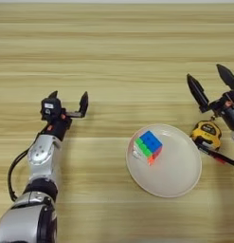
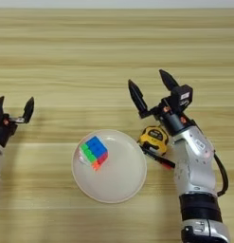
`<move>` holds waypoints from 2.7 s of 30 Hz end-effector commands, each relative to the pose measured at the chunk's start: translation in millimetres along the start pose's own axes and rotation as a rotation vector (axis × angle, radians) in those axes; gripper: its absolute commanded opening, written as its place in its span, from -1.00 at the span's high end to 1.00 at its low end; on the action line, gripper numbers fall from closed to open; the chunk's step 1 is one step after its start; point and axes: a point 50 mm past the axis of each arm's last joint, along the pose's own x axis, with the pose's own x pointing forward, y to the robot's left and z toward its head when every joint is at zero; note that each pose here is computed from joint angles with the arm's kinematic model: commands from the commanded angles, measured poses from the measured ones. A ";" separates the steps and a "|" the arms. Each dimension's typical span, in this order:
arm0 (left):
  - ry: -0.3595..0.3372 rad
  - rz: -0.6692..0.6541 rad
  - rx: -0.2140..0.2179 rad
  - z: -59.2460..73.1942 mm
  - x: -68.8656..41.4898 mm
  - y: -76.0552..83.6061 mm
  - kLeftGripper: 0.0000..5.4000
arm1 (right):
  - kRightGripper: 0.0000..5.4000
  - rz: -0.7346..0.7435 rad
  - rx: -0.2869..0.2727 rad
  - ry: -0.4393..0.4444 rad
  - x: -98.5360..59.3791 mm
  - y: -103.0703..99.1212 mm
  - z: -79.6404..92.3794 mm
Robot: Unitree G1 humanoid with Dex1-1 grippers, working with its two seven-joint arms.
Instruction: Move the objects on the table
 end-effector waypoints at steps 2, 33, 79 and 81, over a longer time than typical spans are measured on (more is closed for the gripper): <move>-0.015 -0.015 0.043 2.9 4.4 -4.9 -0.99 | -1.00 0.009 0.004 0.010 0.0 0.4 -2.3; -0.009 -0.010 0.057 0.5 6.6 -14.4 -0.99 | -1.00 0.182 -0.027 0.031 -5.6 23.4 1.2; -0.004 0.003 0.052 0.7 8.9 -13.1 -0.99 | -1.00 0.511 -0.161 0.516 -29.6 86.9 -79.9; -0.004 0.003 0.052 0.6 8.9 -13.3 -0.99 | -1.00 0.513 -0.163 0.521 -30.3 86.8 -80.8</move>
